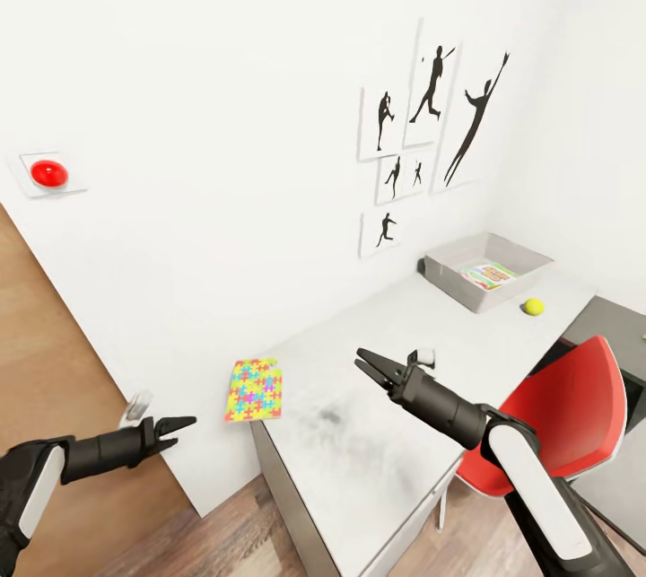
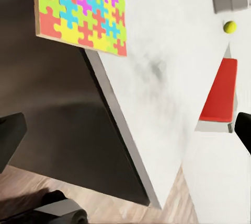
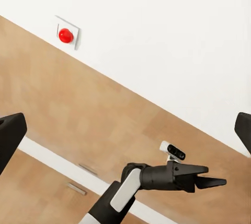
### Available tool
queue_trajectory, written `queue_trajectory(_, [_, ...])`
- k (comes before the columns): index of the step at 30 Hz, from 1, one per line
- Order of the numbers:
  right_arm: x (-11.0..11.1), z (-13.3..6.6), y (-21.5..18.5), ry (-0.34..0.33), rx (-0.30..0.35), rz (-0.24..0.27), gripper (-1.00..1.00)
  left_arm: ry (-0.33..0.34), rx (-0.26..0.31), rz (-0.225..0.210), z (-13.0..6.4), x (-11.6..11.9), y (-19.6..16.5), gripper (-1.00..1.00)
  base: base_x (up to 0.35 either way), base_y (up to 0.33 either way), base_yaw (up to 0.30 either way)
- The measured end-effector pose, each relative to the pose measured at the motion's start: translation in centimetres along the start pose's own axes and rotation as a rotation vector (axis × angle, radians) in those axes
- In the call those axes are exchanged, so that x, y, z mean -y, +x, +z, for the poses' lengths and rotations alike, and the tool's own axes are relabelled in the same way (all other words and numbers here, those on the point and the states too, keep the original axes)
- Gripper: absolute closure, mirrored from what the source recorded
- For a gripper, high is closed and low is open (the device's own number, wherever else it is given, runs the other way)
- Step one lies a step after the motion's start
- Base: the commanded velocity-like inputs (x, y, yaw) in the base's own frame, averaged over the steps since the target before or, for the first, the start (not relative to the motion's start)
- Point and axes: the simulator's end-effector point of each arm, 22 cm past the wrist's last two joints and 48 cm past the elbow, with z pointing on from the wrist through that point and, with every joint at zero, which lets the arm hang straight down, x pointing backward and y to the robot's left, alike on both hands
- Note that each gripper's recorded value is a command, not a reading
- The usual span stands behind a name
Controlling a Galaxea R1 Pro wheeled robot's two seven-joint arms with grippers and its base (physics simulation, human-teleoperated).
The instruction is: Put all the toys in the child's room - the three board games (two on the bed and one on the table), the two jigsaw puzzles on the table, and the tennis ball on the table - inside the toy box on the table in the child's room.
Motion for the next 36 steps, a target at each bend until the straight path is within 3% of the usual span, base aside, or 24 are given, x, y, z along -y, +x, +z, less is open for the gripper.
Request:
queue_trajectory(3, [0.3, -0.6, -1.0, 0.014, 0.02, -0.01, -1.0, 0.002, -0.011, -0.065, 0.9, -1.1, -0.3, -1.0, 0.0, 0.0, 0.0])
queue_trajectory(7, [0.7, -1.6, -2.4, 0.033, 0.044, -0.024, -1.0, -0.023, -0.035, -0.184, 2.2, -3.4, -0.8, -1.0, 0.0, 0.0, 0.0])
queue_trajectory(10, [0.8, -1.9, -2.7, 0.039, 0.048, -0.028, -1.0, -0.06, -0.043, -0.224, 2.6, -4.8, -0.9, -1.0, 0.0, 0.0, 0.0])
queue_trajectory(19, [0.8, -2.0, -2.8, 0.042, 0.049, -0.029, -1.0, -0.102, -0.041, -0.236, 2.8, -6.0, -0.9, -1.0, 0.0, 0.0, 0.0])
queue_trajectory(27, [0.6, -0.9, -0.7, 0.027, 0.0, -0.011, -1.0, -0.095, -0.037, -0.237, 3.0, -5.9, -0.9, -1.0, 0.0, 0.0, 0.0])
queue_trajectory(36, [0.6, -0.6, -0.2, 0.025, -0.011, -0.012, -1.0, -0.086, -0.016, -0.209, 3.2, -5.7, -1.4, -1.0, 0.0, -0.052, 0.0])
